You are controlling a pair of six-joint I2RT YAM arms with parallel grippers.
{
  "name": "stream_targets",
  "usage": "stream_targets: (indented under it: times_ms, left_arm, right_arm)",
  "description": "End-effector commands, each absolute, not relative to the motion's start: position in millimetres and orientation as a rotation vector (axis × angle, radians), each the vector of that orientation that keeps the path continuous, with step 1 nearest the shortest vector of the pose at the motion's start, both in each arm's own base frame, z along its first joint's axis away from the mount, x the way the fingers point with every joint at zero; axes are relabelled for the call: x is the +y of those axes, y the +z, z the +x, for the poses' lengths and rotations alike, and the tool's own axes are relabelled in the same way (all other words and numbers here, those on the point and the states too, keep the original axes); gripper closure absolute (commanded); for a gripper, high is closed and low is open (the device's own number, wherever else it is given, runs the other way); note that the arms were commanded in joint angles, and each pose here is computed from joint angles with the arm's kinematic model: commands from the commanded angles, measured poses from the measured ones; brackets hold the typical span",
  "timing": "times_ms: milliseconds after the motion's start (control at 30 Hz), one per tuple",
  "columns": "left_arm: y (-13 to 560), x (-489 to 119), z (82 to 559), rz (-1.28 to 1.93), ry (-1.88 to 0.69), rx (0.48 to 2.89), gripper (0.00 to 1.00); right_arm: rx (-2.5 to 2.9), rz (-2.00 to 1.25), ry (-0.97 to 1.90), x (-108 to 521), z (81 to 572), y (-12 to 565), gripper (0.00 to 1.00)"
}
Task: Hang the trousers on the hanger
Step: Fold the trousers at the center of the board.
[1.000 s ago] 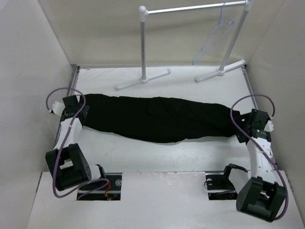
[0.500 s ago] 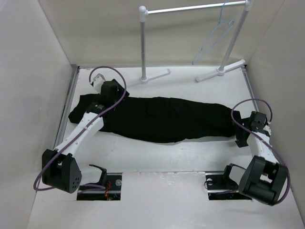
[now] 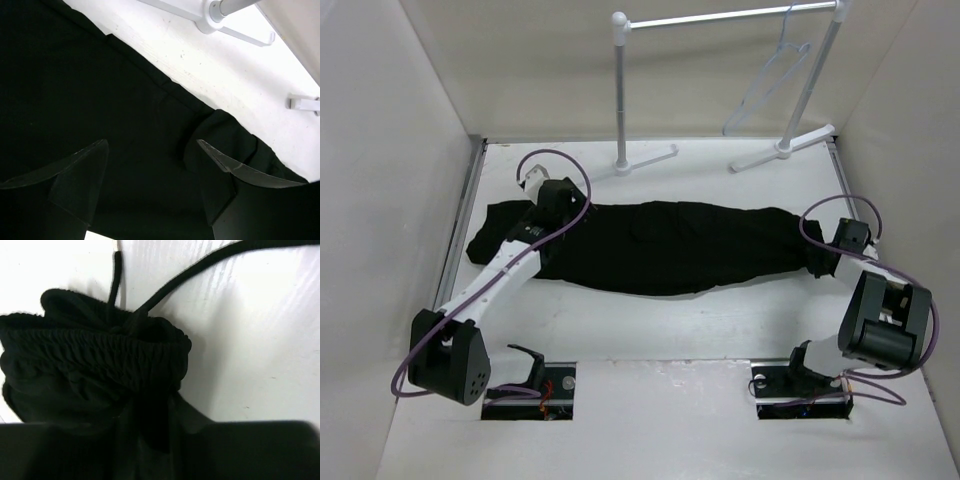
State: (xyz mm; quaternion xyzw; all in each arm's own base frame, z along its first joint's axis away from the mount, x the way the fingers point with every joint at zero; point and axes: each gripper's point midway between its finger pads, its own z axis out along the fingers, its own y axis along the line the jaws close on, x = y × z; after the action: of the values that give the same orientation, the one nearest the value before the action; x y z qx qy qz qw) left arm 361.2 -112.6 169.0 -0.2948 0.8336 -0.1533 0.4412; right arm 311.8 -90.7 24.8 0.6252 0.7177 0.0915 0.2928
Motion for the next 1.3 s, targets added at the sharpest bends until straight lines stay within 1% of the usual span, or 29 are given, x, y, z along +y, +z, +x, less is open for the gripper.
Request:
stream_targets:
  times_ms: [0,67,200,300,467,600,733,800,900,1100,1167,1267]
  left_arm:
    - [187.4,-106.3,362.3,-0.724,-0.407,2.011,0.33]
    - [190.7,-103.6,362.6,-0.725,-0.403,2.003,0.33]
    - [204.3,-107.9,363.7,-0.696,-0.403,1.996,0.34]
    - [218.3,-119.4,362.0,-0.662,-0.42,1.993,0.34]
    - [268.4,-152.2,353.2,-0.573,-0.465,1.973,0.35]
    - [305.7,-189.0,338.7,-0.475,-0.502,1.97,0.35]
    - [328.7,-199.5,328.9,-0.43,-0.518,1.965,0.35]
    - [337.7,-184.5,324.7,-0.44,-0.506,1.948,0.34]
    - [340.0,-141.5,317.3,-0.505,-0.455,1.936,0.34]
    - [342.3,-73.7,300.5,-0.629,-0.423,1.833,0.33]
    - [337.4,-57.3,299.8,-0.669,-0.419,1.811,0.33]
    - [330.1,-34.5,298.6,-0.729,-0.428,1.792,0.33]
  right_arm:
    - [1.896,1.682,0.229,-88.8,311.3,21.8,0.78]
    - [1.847,1.635,0.2,-95.8,314.8,45.9,0.85]
    - [1.721,1.531,0.124,-114.5,317.3,114.9,0.89]
    - [1.62,1.448,0.102,-121.0,308.9,177.2,0.89]
    - [1.491,1.292,0.11,-120.3,284.4,271.3,0.89]
    - [1.48,1.145,0.115,-106.3,273.6,329.0,0.87]
    - [1.565,0.918,0.233,-50.2,287.1,364.3,0.86]
    - [1.598,0.836,0.313,-21.1,293.6,375.5,0.86]
    - [1.643,0.754,0.413,25.0,306.1,387.2,0.86]
    - [1.758,0.552,0.509,161.3,332.9,399.9,0.85]
    - [1.798,0.505,0.519,205.9,343.6,393.1,0.85]
    - [1.88,0.411,0.561,295.6,357.5,370.9,0.84]
